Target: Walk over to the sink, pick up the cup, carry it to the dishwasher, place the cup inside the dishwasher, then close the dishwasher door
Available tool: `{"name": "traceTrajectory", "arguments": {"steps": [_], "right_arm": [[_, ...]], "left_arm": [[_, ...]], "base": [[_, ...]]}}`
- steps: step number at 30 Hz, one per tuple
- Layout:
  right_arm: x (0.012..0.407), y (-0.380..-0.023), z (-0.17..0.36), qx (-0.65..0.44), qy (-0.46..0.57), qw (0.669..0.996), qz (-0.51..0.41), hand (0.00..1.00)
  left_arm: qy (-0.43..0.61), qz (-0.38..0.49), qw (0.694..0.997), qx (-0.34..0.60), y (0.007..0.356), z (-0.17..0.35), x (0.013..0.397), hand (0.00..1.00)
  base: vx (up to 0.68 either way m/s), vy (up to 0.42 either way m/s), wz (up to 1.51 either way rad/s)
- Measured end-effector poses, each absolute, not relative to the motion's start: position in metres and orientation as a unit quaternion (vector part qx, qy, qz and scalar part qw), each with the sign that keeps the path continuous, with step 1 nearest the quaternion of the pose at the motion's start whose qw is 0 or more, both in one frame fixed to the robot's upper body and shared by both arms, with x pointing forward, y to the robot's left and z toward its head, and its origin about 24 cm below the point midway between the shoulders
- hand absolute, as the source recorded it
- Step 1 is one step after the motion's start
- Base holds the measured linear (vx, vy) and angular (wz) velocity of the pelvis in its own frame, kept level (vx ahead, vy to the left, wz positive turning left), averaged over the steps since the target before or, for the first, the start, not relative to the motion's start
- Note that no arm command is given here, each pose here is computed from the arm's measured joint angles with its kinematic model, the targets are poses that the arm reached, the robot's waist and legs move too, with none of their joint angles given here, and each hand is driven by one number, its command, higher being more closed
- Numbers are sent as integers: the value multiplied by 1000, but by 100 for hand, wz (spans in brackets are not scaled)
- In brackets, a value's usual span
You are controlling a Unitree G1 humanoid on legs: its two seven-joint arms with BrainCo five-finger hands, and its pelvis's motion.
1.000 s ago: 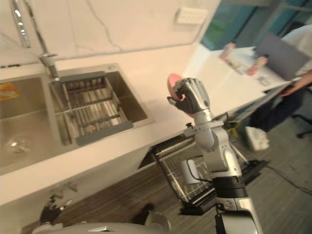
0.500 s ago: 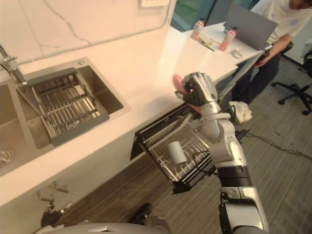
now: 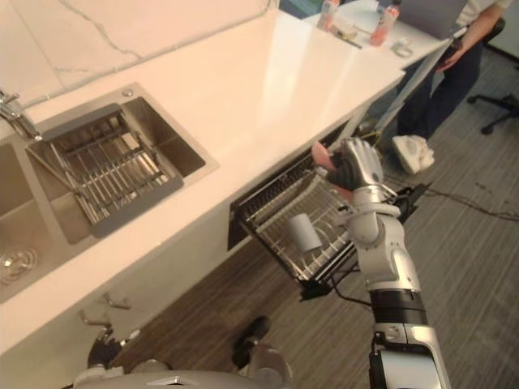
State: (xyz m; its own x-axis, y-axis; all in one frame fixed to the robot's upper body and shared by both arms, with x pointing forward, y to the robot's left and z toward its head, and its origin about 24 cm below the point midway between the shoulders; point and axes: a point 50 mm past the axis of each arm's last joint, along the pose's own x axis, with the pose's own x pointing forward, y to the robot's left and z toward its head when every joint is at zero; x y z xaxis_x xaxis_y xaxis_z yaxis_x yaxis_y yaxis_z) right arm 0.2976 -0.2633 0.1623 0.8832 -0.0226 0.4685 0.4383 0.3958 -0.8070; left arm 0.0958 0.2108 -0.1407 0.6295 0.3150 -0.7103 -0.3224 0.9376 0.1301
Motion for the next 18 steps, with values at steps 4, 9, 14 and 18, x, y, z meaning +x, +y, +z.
{"name": "traceTrajectory", "arguments": {"steps": [4,9,14,18], "right_arm": [[301,-266,166,-519,-195,817,-158,100],[316,-276,191,-507,-206,814,-194,100],[327,-281,226,-505,-230,803,-218,100],[335,-283,241,-527,-226,789,-220,100]], "left_arm": [[382,175,907,-11,210,-139,105,0],[361,165,916,-54,207,-134,123,0],[356,149,915,-117,200,-133,133,0],[349,144,915,-142,196,-131,142,0]], "base": [[-112,118,1],[-93,81,7],[-94,83,9],[-91,144,17]]}}
